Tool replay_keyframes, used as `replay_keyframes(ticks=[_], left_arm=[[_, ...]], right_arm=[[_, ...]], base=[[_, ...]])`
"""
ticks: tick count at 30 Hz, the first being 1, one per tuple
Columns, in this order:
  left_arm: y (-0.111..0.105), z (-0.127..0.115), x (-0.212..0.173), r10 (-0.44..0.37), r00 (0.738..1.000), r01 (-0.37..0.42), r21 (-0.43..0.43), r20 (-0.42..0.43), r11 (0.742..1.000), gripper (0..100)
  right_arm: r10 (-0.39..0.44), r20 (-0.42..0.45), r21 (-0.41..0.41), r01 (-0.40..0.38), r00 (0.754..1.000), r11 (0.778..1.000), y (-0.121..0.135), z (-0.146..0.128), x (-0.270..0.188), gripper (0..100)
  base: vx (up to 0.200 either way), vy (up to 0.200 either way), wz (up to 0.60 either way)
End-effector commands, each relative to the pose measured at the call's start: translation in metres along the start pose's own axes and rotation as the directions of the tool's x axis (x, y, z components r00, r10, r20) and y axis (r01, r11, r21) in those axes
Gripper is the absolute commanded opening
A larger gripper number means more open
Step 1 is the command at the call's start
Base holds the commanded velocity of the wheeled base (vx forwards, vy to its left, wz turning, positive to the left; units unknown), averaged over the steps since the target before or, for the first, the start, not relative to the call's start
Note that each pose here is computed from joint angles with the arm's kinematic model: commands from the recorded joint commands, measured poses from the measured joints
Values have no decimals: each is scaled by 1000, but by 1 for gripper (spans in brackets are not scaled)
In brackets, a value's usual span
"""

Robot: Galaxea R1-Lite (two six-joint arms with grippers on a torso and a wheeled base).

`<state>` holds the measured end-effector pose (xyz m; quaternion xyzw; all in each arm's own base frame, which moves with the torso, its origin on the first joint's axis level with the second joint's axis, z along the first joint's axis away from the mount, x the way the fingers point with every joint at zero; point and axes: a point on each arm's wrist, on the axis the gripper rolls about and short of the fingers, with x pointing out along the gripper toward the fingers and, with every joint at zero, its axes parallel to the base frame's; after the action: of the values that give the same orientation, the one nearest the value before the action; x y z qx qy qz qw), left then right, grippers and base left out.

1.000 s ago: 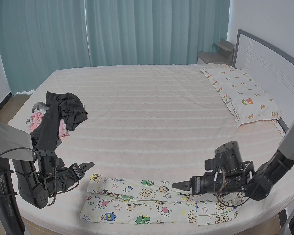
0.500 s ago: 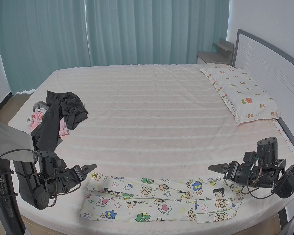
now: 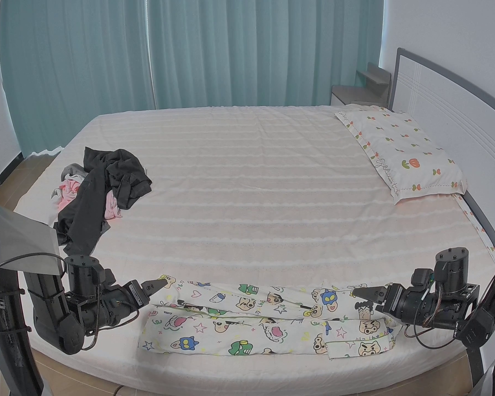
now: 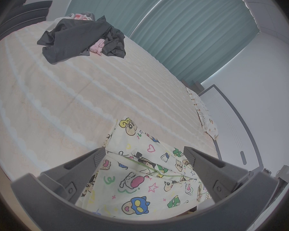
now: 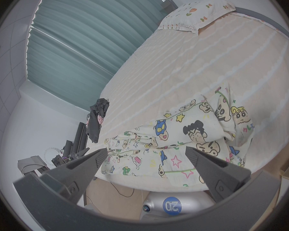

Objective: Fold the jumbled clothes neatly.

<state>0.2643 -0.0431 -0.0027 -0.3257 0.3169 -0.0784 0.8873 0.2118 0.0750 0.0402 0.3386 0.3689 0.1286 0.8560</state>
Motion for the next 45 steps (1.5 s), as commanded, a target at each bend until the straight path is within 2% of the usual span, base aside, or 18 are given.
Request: replay_keyframes(ticks=[1, 5, 11, 17, 21, 23, 24, 25, 26, 32, 40, 45], left_arm=[[1, 0, 1, 1, 1000, -1, -2, -2, 1000, 100], [1, 0, 1, 1, 1000, -1, -2, -2, 1000, 100], [0, 0, 2, -1, 1000, 1, 1, 0, 1000, 100], [-21, 3, 0, -24, 998, 20, 57, 62, 998, 100], [-38, 18, 17, -82, 990, 66, 132, 116, 989, 100], [-40, 21, 26, -74, 992, 56, 165, 101, 985, 100], [-36, 20, 35, -41, 997, 28, 206, 63, 978, 100], [-36, 20, 35, -41, 997, 28, 206, 63, 978, 100], [-29, 19, 48, -4, 1000, 0, 273, 12, 962, 100], [-22, 0, 67, -45, 990, 85, 312, -134, 946, 100], [-5, -13, 94, -11, 983, 79, 375, -182, 924, 100], [-5, -15, 93, -7, 982, 80, 378, -191, 922, 100]], right_arm=[[-9, -10, 3, 10, 1000, 1000, -2, -1, 2, 100], [-9, -13, 2, 9, 1000, 1000, -2, -2, 1, 100], [-4, -13, -2, 4, 1000, 1000, 0, -3, -1, 100], [45, 27, -24, -45, 999, 999, 10, 0, -12, 100], [47, 37, -24, -46, 998, 999, 10, 1, -14, 100], [42, 34, -24, -41, 999, 999, 9, 0, -13, 100], [41, 35, -22, -40, 999, 999, 9, 1, -13, 100], [41, 35, -22, -40, 999, 999, 9, 1, -13, 100], [43, 39, -24, -42, 998, 999, 9, 1, -15, 100], [55, 53, -29, -54, 997, 998, 11, 2, -20, 100], [48, 48, -23, -47, 998, 999, 10, 2, -18, 100], [45, 43, -21, -44, 998, 999, 9, 1, -18, 100]], base=[[0, 200, 0], [0, 200, 0], [0, 0, 0], [0, 0, 0], [0, 0, 0], [0, 0, 0], [0, 0, 0], [0, 0, 0], [0, 0, 0], [0, 0, 0], [0, 0, 0], [0, 0, 0]])
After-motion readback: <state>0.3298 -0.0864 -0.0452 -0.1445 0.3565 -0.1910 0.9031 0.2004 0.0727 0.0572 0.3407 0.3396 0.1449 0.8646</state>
